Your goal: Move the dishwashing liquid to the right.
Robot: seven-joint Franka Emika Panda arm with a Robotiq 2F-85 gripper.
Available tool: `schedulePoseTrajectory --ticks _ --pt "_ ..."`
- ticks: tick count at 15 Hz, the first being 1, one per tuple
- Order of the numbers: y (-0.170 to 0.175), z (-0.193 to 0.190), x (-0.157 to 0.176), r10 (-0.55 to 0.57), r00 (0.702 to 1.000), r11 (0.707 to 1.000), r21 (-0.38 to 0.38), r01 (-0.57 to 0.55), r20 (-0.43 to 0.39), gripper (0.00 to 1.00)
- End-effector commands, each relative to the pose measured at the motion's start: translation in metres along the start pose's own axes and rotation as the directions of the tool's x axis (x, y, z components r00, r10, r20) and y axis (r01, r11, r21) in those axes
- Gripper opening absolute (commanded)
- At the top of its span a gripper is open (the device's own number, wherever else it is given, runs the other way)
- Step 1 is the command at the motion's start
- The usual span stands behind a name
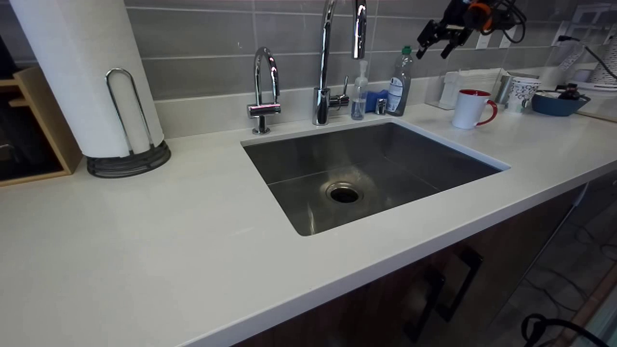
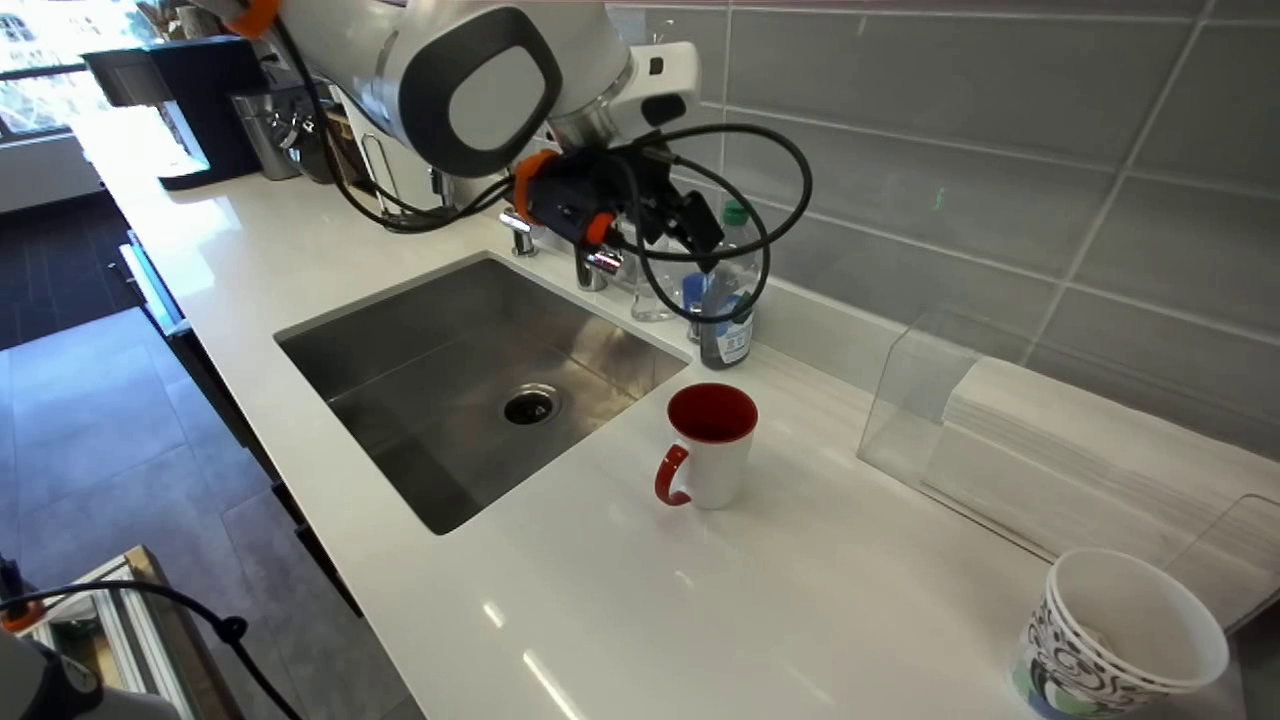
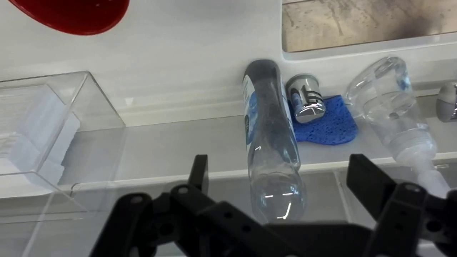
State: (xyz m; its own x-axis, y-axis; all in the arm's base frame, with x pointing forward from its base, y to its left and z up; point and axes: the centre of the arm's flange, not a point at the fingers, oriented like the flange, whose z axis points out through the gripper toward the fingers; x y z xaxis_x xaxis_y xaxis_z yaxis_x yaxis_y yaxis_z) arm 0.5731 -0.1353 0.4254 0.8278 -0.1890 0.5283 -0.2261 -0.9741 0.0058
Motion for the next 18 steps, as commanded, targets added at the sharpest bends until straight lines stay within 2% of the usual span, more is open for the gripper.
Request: schedulePoseTrajectory --ticks 1,11,15,16,17,18 --pt "-0.003 0.02 0.022 -0.003 1.0 1.0 -0.004 0.002 -0.013 1.0" --pt "-0.008 0.064 0.056 -0.005 0.994 1.0 0.014 0.006 -0.106 1.0" --pt "-0.014 0.081 0.059 0.013 0.995 1.0 0.021 -0.011 -0.102 0.99" --pt "-0.015 0.084 0.059 0.008 0.995 1.0 0.02 -0.006 -0.103 0.85" --pt "-0.016 0.087 0.059 0.004 0.994 1.0 0.019 -0.002 -0.107 0.85" --pt "-0.017 0.089 0.06 0.001 0.994 1.0 0.017 0.001 -0.113 0.74"
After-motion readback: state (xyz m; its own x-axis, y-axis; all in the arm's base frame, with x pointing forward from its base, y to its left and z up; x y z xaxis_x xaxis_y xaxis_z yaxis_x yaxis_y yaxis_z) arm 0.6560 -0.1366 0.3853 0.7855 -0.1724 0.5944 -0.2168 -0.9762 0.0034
